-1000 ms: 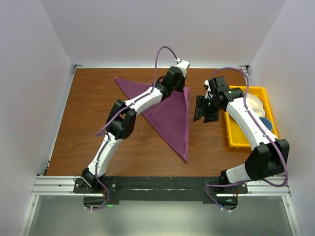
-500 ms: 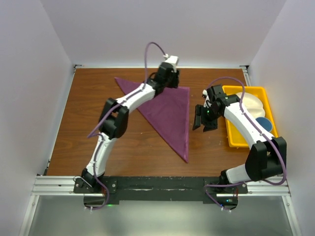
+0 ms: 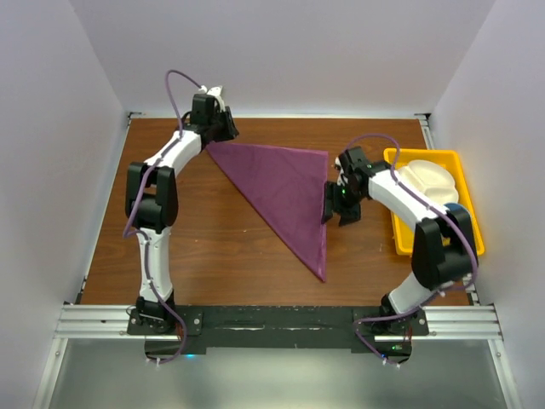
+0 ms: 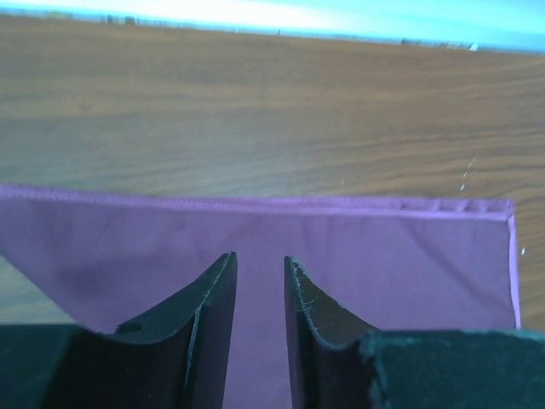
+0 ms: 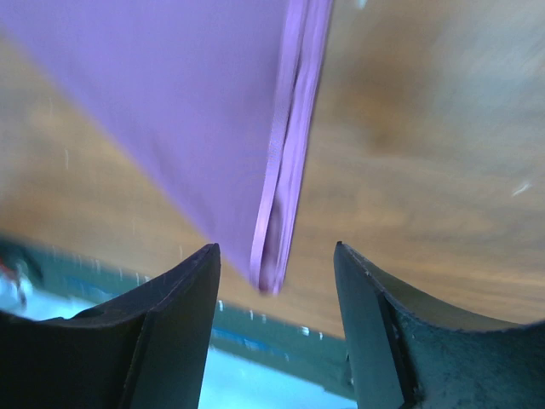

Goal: Fold the napkin, place the utensils inside, and roll it up
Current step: Fold the napkin

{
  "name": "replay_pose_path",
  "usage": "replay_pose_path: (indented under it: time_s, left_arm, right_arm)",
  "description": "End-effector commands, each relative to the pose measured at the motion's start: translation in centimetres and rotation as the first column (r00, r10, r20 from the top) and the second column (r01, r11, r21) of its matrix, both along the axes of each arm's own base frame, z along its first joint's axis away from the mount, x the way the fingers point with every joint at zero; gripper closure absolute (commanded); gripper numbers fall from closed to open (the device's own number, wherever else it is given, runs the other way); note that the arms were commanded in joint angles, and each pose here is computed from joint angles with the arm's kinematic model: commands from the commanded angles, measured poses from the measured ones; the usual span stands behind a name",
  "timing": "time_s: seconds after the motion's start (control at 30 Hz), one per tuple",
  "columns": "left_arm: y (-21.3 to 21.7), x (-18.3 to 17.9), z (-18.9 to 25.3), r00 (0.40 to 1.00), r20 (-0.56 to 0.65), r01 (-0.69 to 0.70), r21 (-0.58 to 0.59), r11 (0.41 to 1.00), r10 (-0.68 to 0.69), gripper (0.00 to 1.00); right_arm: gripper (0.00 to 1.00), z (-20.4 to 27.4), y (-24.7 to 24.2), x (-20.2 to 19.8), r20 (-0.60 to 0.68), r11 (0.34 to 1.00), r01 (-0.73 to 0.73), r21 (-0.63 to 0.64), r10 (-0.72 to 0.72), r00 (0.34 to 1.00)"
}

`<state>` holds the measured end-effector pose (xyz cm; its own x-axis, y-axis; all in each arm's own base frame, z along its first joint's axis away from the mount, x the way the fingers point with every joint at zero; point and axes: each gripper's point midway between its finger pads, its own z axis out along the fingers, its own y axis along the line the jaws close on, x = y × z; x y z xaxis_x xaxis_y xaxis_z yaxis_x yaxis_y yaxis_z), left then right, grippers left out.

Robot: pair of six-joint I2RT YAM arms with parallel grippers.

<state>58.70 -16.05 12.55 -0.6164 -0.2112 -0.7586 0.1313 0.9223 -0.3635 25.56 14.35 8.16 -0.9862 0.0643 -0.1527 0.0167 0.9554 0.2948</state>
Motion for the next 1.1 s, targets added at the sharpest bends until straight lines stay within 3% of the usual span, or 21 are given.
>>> replay_pose_path:
  time_s: [0.0, 0.07, 0.13, 0.17, 0.2, 0.23, 0.27, 0.4, 0.47, 0.67, 1.07]
  left_arm:
    - [-0.8, -1.3, 0.8, 0.998, -0.016, 0.057, -0.017, 0.998, -0.058, 0.67]
    - [-0.2, -2.4, 1.4, 0.999, -0.031, 0.029, -0.017, 0.999, -0.030, 0.67]
    - [0.0, -4.6, 0.2, 0.995, -0.097, 0.007, -0.039, 0.999, -0.010, 0.67]
    - [0.0, -5.6, 2.0, 0.997, -0.076, 0.006, -0.058, 0.998, -0.010, 0.67]
    - [-0.4, -6.5, 2.4, 0.997, -0.072, 0.012, -0.077, 0.997, -0.018, 0.66]
    - [-0.4, -8.6, 0.6, 0.992, -0.125, 0.001, -0.084, 0.996, -0.012, 0.64]
    - [-0.5, -9.7, 2.6, 0.996, -0.092, 0.011, -0.098, 0.995, -0.020, 0.62]
    - [-1.2, -15.2, 2.8, 0.988, -0.132, 0.073, -0.067, 0.995, -0.081, 0.56]
    - [-0.7, -17.6, 3.1, 0.984, -0.148, 0.092, -0.041, 0.995, -0.097, 0.55]
    - [1.6, -21.7, 3.9, 0.982, -0.160, 0.112, 0.060, 0.992, -0.102, 0.54]
    - [1.7, -23.4, 2.3, 0.973, -0.200, 0.132, 0.067, 0.989, -0.116, 0.56]
  right_arm:
    - [0.43, 3.0, -0.6, 10.1, 0.223, 0.978, 0.197, -0.065, -0.178, 0.958]
    - [0.45, 1.5, -1.3, 12.9, 0.223, 0.965, 0.235, -0.120, -0.205, 0.953]
    - [0.48, 3.4, -1.0, 16.9, 0.304, 0.959, 0.252, -0.129, -0.204, 0.931]
    - [0.50, 1.6, -1.3, 18.3, 0.295, 0.950, 0.258, -0.177, -0.199, 0.935]
    - [0.52, 3.2, -1.0, 20.9, 0.351, 0.952, 0.254, -0.172, -0.181, 0.919]
    - [0.57, 3.0, -1.0, 21.8, 0.348, 0.950, 0.247, -0.189, -0.170, 0.922]
    - [0.58, 2.9, -1.3, 22.9, 0.363, 0.941, 0.259, -0.217, -0.169, 0.916]
    - [0.64, 1.7, -0.4, 27.9, 0.401, 0.940, 0.260, -0.220, -0.156, 0.903]
    - [0.70, 1.1, -0.2, 28.9, 0.408, 0.940, 0.262, -0.219, -0.156, 0.899]
    - [0.69, -0.6, -0.2, 30.5, 0.420, 0.939, 0.247, -0.241, -0.128, 0.898]
    - [0.65, -2.7, -1.8, 30.5, 0.411, 0.914, 0.166, -0.371, 0.001, 0.912]
